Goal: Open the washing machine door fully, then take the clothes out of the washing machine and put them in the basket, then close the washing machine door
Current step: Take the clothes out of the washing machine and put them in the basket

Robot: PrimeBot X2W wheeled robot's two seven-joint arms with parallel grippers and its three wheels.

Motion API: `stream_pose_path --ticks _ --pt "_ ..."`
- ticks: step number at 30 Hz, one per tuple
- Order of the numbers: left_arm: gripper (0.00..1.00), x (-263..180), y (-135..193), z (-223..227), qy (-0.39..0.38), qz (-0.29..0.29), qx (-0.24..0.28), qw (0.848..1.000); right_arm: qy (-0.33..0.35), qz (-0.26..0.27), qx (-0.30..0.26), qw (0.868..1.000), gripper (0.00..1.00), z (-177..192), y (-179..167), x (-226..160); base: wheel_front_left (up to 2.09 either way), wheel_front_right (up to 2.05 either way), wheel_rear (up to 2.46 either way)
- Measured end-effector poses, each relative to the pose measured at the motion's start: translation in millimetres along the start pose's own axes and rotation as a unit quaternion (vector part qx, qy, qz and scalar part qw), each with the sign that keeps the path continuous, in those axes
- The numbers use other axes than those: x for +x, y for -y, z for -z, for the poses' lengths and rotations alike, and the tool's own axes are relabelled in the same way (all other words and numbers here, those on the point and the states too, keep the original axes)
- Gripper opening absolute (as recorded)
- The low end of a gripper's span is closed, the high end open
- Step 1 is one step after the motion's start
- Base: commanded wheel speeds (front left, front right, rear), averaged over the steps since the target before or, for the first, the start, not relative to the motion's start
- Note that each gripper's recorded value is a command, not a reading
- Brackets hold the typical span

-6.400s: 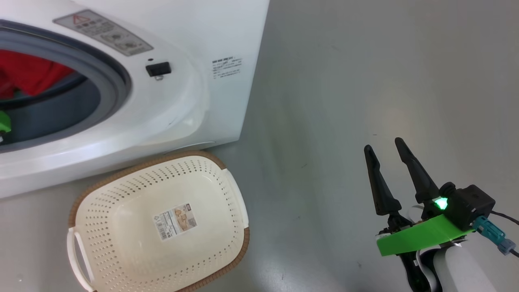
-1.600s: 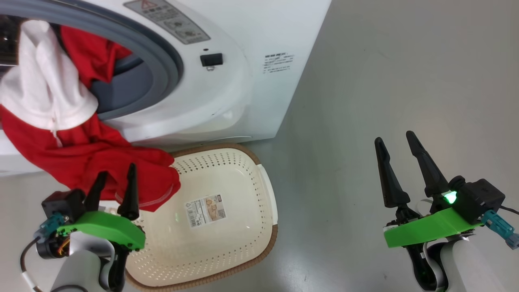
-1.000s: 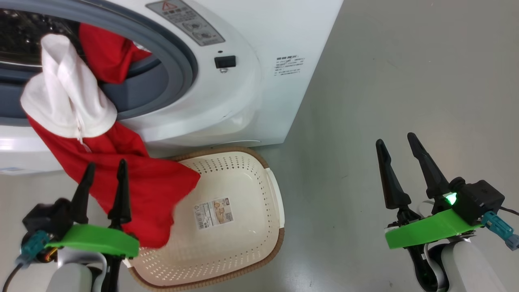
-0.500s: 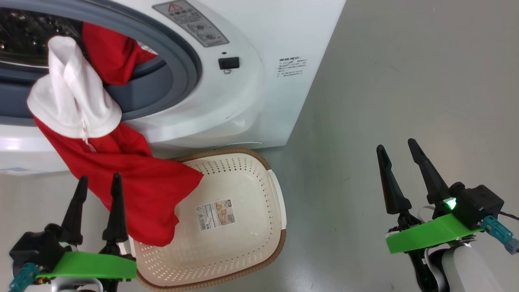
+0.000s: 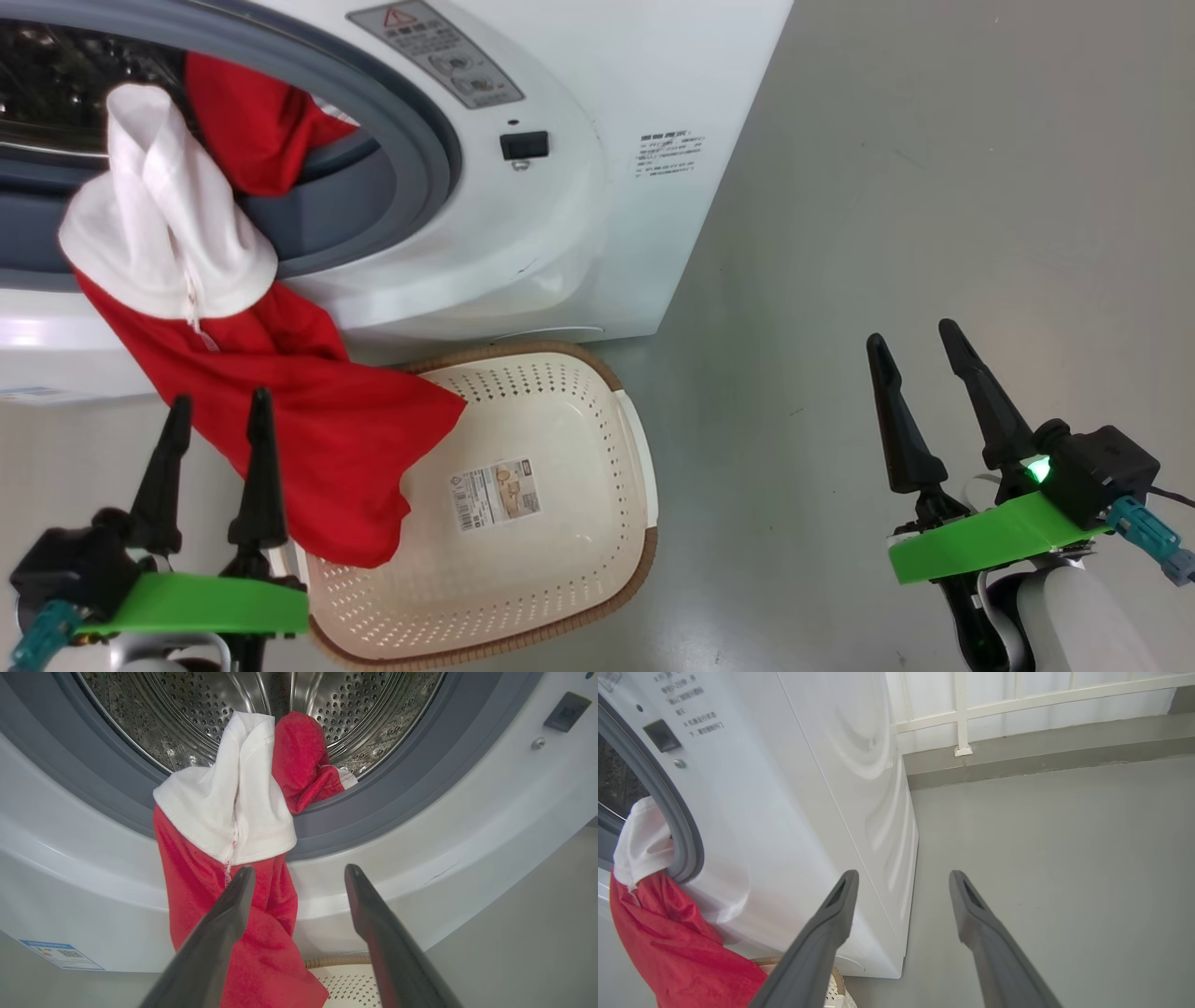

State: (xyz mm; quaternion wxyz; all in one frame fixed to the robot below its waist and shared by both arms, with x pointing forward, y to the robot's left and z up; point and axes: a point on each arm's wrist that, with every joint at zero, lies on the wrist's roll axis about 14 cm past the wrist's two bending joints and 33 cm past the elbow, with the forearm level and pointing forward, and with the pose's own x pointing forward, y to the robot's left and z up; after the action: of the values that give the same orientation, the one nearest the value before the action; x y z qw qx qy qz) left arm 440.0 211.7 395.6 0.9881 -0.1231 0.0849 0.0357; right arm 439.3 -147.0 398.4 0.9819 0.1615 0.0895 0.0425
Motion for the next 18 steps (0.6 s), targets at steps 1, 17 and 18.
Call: stream_pose_path --ticks 1,17,18 --pt "1.0 1.4 0.1 -1.6 0.002 0.0 0.0 1.0 0.0 0.0 0.0 1.0 1.0 0.2 -0.1 0.1 0.0 0.0 0.0" --pt "1.0 72.5 3.8 -47.4 0.06 0.011 0.033 0.998 -0.01 0.001 0.0 1.0 1.0 6.7 0.9 -1.5 0.0 0.0 0.0" --pt "1.0 77.0 4.4 -48.0 0.06 0.012 0.037 0.997 -0.01 0.001 0.0 1.0 1.0 7.1 1.5 -1.8 0.0 0.0 0.0"
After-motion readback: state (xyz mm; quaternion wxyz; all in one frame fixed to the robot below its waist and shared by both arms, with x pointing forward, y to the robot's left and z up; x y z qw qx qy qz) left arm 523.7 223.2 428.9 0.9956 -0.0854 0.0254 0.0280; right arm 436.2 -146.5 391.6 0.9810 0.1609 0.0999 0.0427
